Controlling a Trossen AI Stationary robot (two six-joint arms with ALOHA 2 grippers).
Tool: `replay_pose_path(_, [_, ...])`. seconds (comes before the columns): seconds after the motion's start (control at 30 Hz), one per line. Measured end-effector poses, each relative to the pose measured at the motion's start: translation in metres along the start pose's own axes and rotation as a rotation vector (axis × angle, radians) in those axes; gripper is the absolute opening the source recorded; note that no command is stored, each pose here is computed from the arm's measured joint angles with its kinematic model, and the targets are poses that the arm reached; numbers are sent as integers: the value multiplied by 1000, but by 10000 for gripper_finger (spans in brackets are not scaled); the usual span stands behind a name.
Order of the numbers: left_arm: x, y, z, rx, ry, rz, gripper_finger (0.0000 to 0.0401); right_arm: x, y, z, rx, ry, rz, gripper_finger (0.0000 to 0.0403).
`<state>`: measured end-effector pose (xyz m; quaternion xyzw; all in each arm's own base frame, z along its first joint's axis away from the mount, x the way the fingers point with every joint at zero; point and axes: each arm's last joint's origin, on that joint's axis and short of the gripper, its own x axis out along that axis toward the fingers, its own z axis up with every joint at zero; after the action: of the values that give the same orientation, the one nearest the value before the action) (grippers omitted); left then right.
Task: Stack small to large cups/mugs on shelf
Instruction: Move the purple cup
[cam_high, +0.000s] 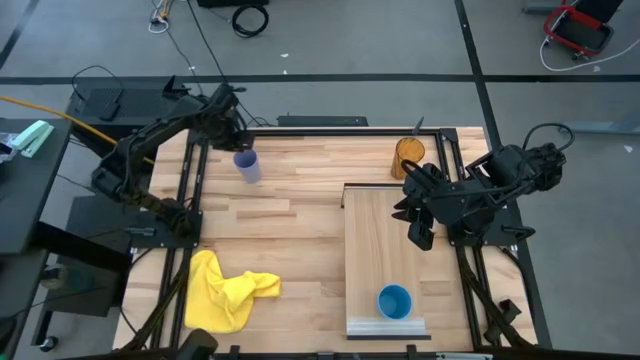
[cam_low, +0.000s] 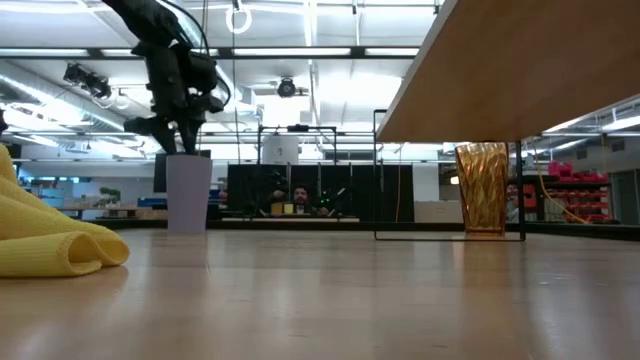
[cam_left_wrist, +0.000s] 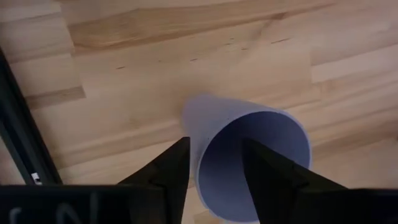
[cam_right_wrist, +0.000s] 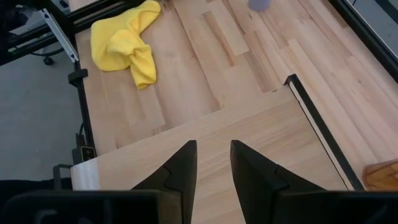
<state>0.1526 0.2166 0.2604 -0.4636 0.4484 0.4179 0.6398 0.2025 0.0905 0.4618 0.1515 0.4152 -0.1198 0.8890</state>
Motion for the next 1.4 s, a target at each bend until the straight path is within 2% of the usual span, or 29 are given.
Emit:
replay_pose_path(0.57, [3, 4, -4, -5, 39, 104, 150, 0, 0, 0, -3, 0, 0, 105])
replay_pose_path(0.83, [3, -1, -6, 17, 41, 103, 140, 0, 0, 0, -7, -14, -14, 105])
replay_pose_path(1.17, [23, -12, -5, 39, 101, 122, 128, 0, 0, 0, 4, -14, -14, 105])
replay_pose_path(1.4, [24, -13, -5, 36, 103, 123, 127, 0, 0, 0, 22, -14, -14, 105])
